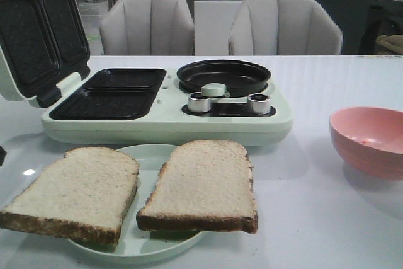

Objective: Make breakfast with bread and shrimp
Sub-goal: 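Grasp the bread slice nearest the left gripper with the left gripper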

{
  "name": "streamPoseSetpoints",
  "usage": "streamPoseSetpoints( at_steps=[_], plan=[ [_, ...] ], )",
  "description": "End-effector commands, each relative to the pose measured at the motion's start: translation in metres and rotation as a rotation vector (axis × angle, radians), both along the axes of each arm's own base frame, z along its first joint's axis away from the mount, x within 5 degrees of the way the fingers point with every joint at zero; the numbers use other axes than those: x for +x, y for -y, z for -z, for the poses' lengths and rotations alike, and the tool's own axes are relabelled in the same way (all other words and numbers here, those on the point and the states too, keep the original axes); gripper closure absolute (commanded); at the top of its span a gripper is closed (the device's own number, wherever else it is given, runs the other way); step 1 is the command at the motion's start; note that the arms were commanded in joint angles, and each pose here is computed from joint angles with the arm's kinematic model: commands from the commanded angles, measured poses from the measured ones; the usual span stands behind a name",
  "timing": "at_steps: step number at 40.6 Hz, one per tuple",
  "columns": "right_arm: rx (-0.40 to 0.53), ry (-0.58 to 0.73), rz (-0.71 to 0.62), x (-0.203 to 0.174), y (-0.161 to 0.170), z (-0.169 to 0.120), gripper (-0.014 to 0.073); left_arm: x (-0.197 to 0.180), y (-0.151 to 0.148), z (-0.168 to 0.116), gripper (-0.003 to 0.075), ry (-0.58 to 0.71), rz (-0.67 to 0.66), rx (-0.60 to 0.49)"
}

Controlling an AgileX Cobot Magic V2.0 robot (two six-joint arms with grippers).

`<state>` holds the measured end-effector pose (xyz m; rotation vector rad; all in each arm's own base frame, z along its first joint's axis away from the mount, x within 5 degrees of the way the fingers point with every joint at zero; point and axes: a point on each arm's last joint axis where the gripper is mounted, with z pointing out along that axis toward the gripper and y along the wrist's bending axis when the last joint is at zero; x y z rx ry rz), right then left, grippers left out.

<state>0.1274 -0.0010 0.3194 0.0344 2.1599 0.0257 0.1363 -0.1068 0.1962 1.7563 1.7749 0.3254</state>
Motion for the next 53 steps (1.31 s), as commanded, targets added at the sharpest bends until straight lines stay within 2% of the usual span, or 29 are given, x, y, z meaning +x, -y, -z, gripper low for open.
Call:
streamPoseSetpoints(
  at_steps=[1,15,20,29,35,45,53],
  plan=[
    [-0.007,0.105,0.002,0.004,0.001,-0.015,0.0018,0.011,0.016,-0.009,0.0202,0.041,0.038,-0.056],
    [-0.007,0.105,0.002,0.004,0.001,-0.015,0.0018,0.034,0.039,0.018,0.0225,-0.05,0.052,0.057],
    [-0.007,0.105,0.002,0.004,0.001,-0.015,0.0018,0.039,0.045,0.02,0.0305,-0.066,0.031,0.054],
    [-0.007,0.105,0.002,0.004,0.001,-0.015,0.0018,0.042,0.046,0.019,0.0519,-0.062,0.025,0.067],
    [-0.007,0.105,0.002,0.004,0.001,-0.015,0.0018,0.042,0.044,0.019,0.0622,-0.061,0.018,0.09],
    [-0.007,0.105,0.002,0.004,0.001,-0.015,0.0018,0.041,0.039,0.013,0.0622,-0.05,-0.003,0.101],
    [-0.007,0.105,0.002,0.004,0.001,-0.015,0.0018,0.039,0.034,-0.017,0.0622,0.007,-0.063,0.031]
  ],
)
